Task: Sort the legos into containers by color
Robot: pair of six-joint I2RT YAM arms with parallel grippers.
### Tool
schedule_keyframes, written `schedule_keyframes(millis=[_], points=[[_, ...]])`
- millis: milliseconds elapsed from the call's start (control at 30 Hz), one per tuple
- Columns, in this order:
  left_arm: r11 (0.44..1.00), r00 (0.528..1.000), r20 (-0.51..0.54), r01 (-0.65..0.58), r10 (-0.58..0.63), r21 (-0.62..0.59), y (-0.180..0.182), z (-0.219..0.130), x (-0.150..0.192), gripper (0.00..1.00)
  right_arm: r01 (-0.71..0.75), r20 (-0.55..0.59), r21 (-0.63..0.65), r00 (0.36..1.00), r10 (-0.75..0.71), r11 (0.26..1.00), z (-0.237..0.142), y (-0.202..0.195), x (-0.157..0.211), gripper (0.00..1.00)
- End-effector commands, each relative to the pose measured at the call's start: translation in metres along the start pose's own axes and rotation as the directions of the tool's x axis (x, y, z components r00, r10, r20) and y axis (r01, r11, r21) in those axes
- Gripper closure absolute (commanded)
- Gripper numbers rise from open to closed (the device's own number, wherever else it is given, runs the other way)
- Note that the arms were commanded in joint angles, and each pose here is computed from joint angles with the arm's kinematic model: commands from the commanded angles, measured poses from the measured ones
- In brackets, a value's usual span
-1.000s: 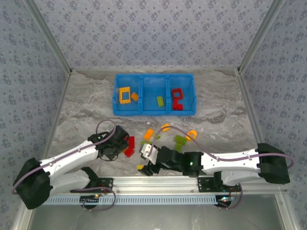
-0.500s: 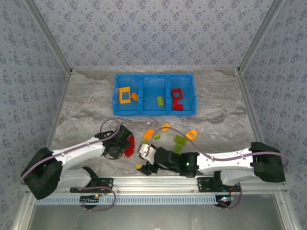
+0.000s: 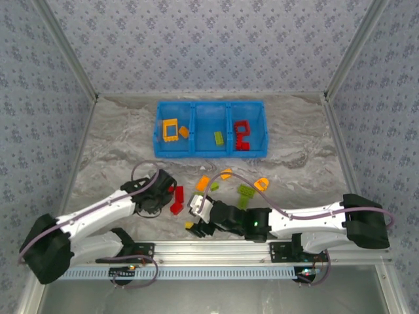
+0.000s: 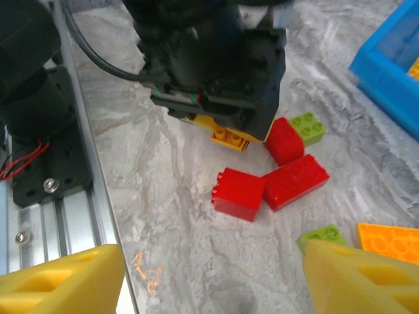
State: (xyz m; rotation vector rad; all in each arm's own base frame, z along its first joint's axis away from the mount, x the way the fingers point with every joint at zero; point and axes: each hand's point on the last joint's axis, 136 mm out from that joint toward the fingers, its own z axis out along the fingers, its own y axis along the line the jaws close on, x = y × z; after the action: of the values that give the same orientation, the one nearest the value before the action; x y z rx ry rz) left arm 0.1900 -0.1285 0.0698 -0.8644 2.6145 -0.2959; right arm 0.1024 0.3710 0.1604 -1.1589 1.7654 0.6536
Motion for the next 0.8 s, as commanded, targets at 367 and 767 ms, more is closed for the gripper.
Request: schedule_keyframes(millis=[367,767], points=[[0.893,0.908,0.01,-0.414,0.419,0.177,-0.161,-0.01,-0.128,0.8,-0.187,0.276,0.326,0.956,0.096,0.927,-0.031,-0.097,-0.1,0.25],[0.891,0.894,-0.132,-0.393,0.428,0.228,-0.192,0.076,-0.151,0.81,-0.283,0.309,0.333,0.934,0.18,0.899,-0.035,-0.126,-0.104,0.24]])
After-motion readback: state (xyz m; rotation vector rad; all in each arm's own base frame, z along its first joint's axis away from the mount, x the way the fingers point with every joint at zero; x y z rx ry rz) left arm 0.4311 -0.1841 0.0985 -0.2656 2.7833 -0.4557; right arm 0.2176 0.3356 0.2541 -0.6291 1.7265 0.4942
